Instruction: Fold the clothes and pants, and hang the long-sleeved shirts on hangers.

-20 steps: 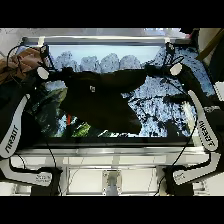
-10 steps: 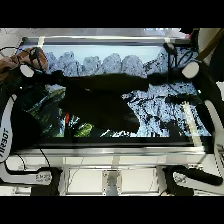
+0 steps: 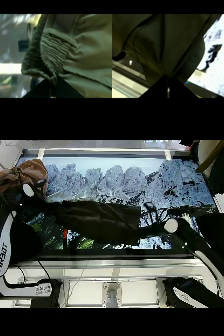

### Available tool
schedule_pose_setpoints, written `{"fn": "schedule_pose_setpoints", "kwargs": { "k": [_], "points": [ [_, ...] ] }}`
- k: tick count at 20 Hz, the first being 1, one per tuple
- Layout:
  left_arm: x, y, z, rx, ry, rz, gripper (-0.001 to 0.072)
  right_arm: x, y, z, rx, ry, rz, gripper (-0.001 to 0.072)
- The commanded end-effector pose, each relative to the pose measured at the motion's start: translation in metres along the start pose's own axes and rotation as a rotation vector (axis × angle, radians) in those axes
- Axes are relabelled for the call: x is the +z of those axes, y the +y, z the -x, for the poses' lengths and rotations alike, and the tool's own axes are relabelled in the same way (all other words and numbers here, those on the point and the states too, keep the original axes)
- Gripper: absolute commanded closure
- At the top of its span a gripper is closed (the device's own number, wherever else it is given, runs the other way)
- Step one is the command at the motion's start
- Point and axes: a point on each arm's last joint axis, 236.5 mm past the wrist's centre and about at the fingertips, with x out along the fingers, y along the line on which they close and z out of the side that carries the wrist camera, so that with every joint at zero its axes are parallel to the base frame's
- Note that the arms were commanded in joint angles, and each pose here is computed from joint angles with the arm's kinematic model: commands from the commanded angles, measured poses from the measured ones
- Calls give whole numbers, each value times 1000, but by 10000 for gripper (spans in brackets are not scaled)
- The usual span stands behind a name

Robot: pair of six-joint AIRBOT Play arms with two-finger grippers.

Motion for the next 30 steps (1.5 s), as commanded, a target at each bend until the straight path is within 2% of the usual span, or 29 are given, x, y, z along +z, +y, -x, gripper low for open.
{"fn": "schedule_pose_setpoints", "kwargs": {
  "k": [1, 8, 9, 10, 11, 12, 15, 17, 19, 20, 22, 25, 26, 27, 28, 30],
  "points": [
    [-43, 7, -22, 20, 131, -3, 679, -31, 9, -20, 20, 45, -29, 702],
    [-59, 8, -27, 24, 164, -2, 679, -48, 3, -36, 21, 102, -72, 698],
    [-57, 8, -24, 25, 155, -2, 661, -49, 8, -36, 41, 106, -91, 619],
    [-55, 8, -18, 26, 138, -4, 538, -49, 16, -33, 67, 118, -103, 364],
    [-52, 7, -10, 27, 114, -7, 314, -51, 21, -26, 80, 136, -94, 270],
    [-48, 6, 2, 29, 77, -10, 181, -49, 27, -16, 89, 144, -71, 269],
    [-34, 1, 59, 39, -88, -21, 184, -23, 25, 30, 12, 44, 59, 254],
    [-26, -4, 104, 46, -231, -28, 184, 0, -3, 71, -144, -76, 79, 254],
    [-21, -8, 147, 54, -372, -39, 184, 16, -50, 105, -286, -192, -34, 225],
    [-21, -10, 166, 56, -432, -44, 184, 18, -70, 112, -297, -220, -132, 216],
    [-24, -14, 198, 61, -533, -52, 184, 13, -89, 98, -171, -196, -307, 219],
    [-33, -18, 230, 56, -621, -32, 185, 29, -87, 74, 291, -201, -536, 221],
    [-36, -19, 238, 56, -644, -34, 185, 33, -89, 69, 418, -189, -612, 179],
    [-38, -20, 244, 56, -661, -31, 184, 35, -93, 60, 513, -159, -687, 23],
    [-40, -21, 248, 56, -675, -32, 185, 30, -94, 45, 565, -109, -724, -8],
    [-42, -21, 253, 44, -690, 2, 185, 16, -89, 6, 595, -4, -719, -8]
  ]
}}
